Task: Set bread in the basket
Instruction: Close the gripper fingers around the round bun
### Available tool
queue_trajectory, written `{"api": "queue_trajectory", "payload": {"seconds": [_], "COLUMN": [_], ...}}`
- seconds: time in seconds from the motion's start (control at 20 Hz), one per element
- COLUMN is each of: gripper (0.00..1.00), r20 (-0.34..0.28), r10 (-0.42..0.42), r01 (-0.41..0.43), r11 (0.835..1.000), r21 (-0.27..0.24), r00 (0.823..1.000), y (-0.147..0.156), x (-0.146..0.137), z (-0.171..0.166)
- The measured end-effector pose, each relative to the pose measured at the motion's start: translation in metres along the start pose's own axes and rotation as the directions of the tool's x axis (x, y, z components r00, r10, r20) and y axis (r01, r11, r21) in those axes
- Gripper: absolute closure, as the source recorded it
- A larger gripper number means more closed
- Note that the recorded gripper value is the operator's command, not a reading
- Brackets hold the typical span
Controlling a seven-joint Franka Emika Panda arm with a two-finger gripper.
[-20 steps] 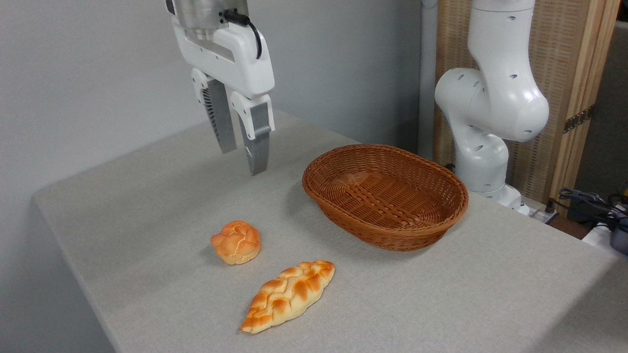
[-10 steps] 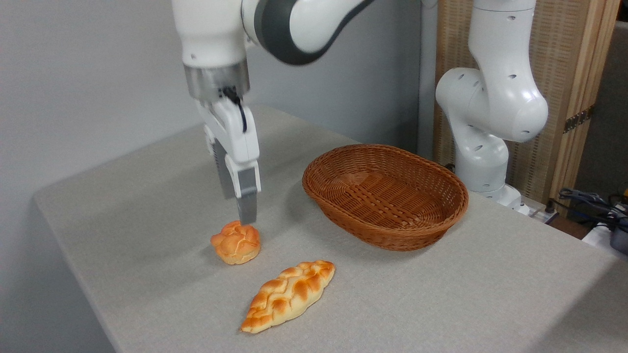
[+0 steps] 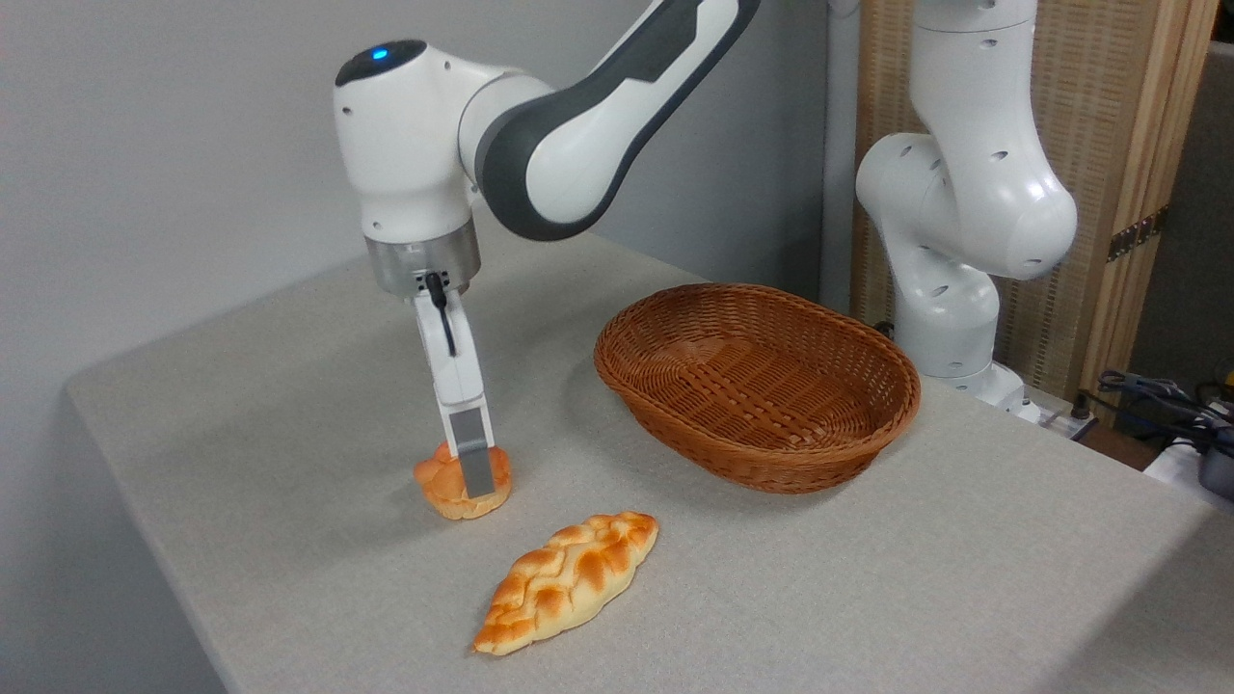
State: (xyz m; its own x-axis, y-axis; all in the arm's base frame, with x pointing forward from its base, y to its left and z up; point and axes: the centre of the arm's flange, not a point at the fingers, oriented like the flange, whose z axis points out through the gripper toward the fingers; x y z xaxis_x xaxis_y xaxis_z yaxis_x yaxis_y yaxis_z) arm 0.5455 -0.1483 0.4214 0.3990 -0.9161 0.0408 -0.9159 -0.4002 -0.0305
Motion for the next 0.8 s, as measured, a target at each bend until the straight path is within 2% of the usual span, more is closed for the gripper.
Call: {"api": "queue_trajectory", "payload": {"seconds": [0.05,0.15,0.3,0.6,0.8], "gripper": [0.13,0.50,0.86,0.89,0.90], "r20": [-0.001,0.000,0.005,0.008,0.008], "r10": [0.003,0.005,0.010,-0.022,-0.021], "r01": [-0.003,-0.005,-0.010,0.022,0.021], "r11": [1.000,1.000,1.000,1.000,1.000], "r21": [0.004,0.005,0.011,0.016,0.016], "r00": [1.000,1.000,1.000,1.000,1.000], "y": [-0.001,-0.001,-0.001,-0.013,-0.012], "x": [0.001,0.001,0.000,-0.013,-0.013], "z": [0.001,0.001,0.001,0.000,0.000]}}
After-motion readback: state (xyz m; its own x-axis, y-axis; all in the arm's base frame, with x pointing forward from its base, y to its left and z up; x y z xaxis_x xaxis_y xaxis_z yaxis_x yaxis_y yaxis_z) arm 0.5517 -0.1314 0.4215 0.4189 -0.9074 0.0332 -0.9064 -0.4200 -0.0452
